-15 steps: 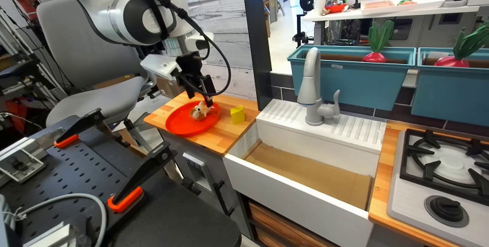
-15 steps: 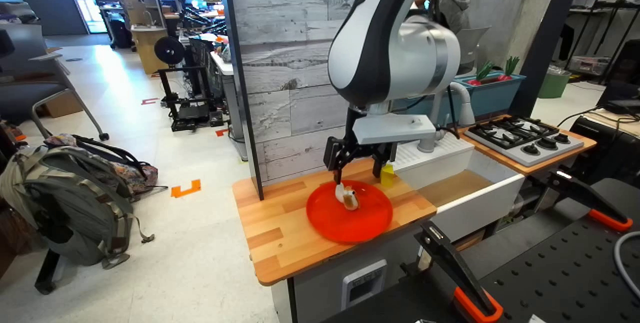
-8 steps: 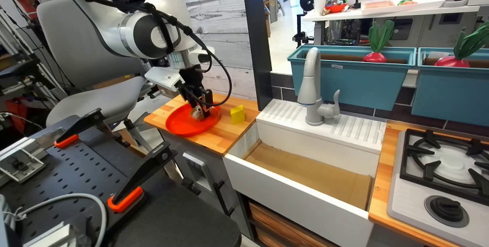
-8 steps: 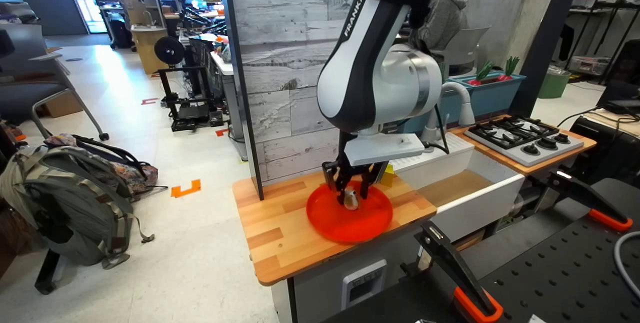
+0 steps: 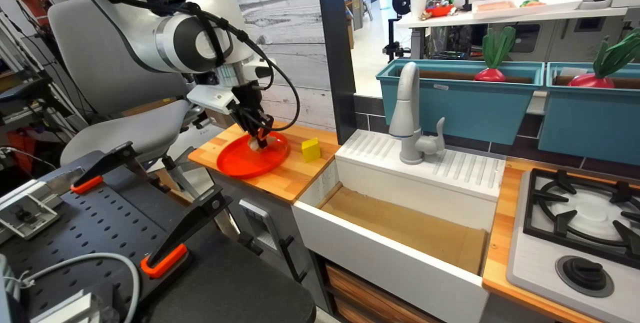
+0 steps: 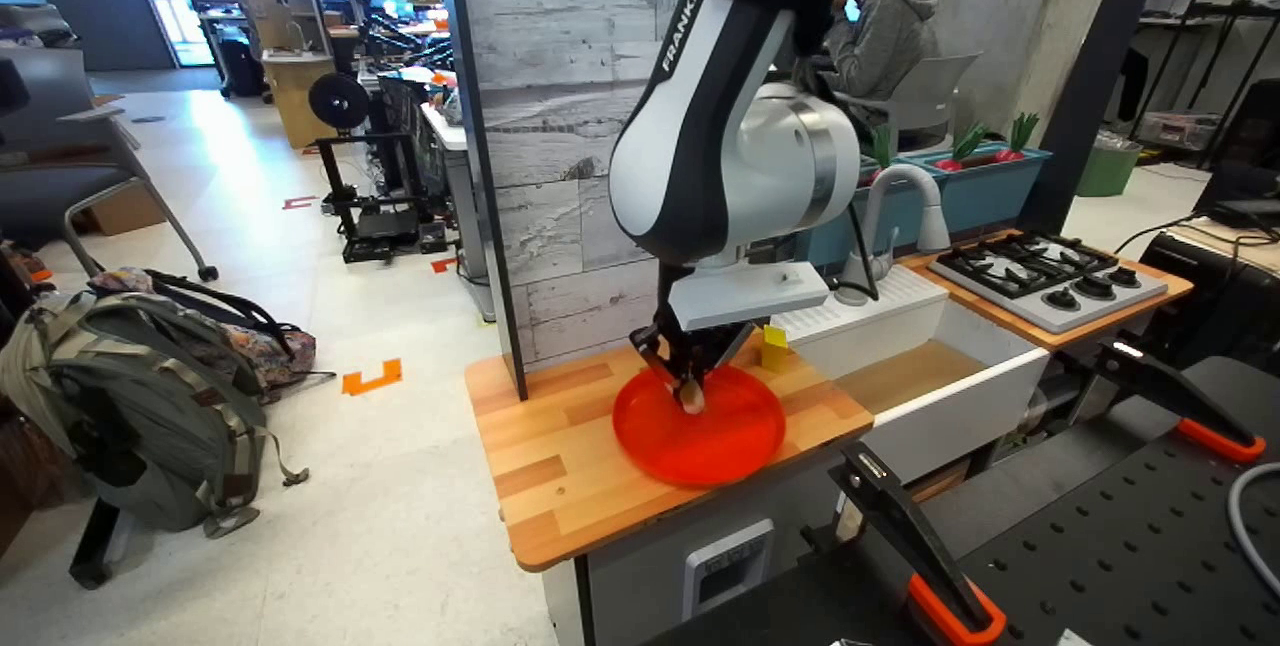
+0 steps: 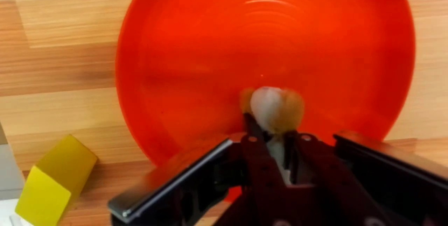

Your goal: Pick up the animal plush toy and put it on the counter

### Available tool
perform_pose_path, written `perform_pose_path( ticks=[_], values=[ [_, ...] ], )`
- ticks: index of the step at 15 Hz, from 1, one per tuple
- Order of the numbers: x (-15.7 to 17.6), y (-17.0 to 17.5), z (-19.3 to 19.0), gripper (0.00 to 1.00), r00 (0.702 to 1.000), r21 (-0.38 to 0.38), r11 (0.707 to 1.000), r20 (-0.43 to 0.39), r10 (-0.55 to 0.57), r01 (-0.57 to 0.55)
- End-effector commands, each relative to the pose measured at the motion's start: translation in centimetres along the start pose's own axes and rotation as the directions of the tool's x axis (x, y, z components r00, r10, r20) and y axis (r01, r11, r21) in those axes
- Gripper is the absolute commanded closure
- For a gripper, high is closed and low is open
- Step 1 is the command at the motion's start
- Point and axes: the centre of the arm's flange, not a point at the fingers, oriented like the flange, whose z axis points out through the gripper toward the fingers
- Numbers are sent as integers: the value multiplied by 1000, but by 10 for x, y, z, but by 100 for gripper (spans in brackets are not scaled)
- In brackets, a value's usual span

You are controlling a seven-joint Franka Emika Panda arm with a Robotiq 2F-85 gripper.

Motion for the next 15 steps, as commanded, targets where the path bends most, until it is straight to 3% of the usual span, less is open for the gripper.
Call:
perform_pose_path(
  ticks=[1,7,15],
  values=[
    [-2,-29,-29,96,998,10,999,-35,-46,46],
    [-4,-88,-58,96,985,59,987,-99,-141,148],
    [0,-111,-27,96,983,78,981,-49,-176,179]
  ],
)
